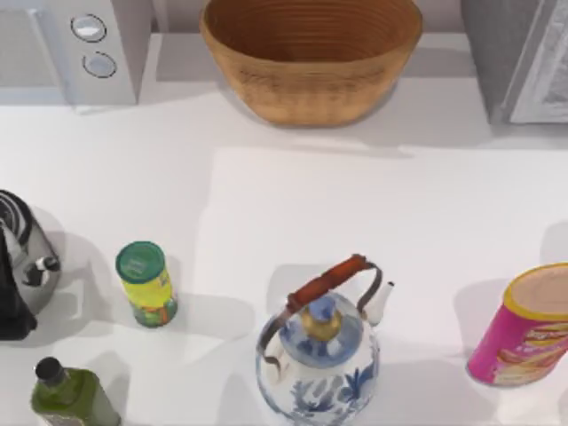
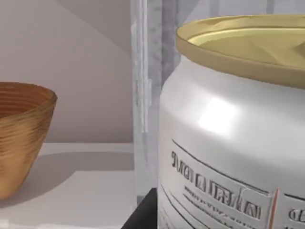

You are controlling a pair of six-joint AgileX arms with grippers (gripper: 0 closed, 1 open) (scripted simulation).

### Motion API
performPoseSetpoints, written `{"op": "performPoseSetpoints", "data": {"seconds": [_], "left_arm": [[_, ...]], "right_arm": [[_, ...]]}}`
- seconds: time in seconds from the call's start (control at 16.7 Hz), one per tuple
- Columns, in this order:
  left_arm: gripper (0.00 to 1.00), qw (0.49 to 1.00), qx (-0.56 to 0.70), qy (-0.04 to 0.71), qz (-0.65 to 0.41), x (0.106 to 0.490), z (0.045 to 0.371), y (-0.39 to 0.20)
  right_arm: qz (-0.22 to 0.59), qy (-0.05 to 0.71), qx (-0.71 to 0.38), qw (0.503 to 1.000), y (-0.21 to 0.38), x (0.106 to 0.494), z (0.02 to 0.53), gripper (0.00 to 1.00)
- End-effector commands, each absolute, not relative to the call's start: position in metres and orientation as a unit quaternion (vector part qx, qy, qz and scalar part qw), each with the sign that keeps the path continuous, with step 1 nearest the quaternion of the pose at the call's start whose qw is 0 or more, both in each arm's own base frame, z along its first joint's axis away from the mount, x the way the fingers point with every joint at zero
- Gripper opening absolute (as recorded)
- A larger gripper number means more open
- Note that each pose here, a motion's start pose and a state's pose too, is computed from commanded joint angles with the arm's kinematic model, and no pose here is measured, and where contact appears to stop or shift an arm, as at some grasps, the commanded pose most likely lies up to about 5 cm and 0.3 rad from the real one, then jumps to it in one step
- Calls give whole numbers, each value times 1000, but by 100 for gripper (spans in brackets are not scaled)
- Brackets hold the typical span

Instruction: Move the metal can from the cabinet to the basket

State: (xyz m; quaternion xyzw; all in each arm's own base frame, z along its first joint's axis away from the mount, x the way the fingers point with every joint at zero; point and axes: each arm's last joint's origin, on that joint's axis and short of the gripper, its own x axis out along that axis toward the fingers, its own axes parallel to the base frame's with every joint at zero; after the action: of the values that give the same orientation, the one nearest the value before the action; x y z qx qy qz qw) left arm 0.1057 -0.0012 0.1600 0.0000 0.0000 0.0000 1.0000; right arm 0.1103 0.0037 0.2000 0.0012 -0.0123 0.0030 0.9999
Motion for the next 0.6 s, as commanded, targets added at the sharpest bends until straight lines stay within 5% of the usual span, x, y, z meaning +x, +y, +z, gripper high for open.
{"op": "performPoseSetpoints", "data": {"seconds": [0.3,0.6], "left_arm": [[100,1000,0,0,0,106,160,-1],[100,1000,0,0,0,106,160,-1]], "right_arm": [[2,-26,3,1000,20,149,285,0],[0,-19,2,1000,71,249,348,0]]}}
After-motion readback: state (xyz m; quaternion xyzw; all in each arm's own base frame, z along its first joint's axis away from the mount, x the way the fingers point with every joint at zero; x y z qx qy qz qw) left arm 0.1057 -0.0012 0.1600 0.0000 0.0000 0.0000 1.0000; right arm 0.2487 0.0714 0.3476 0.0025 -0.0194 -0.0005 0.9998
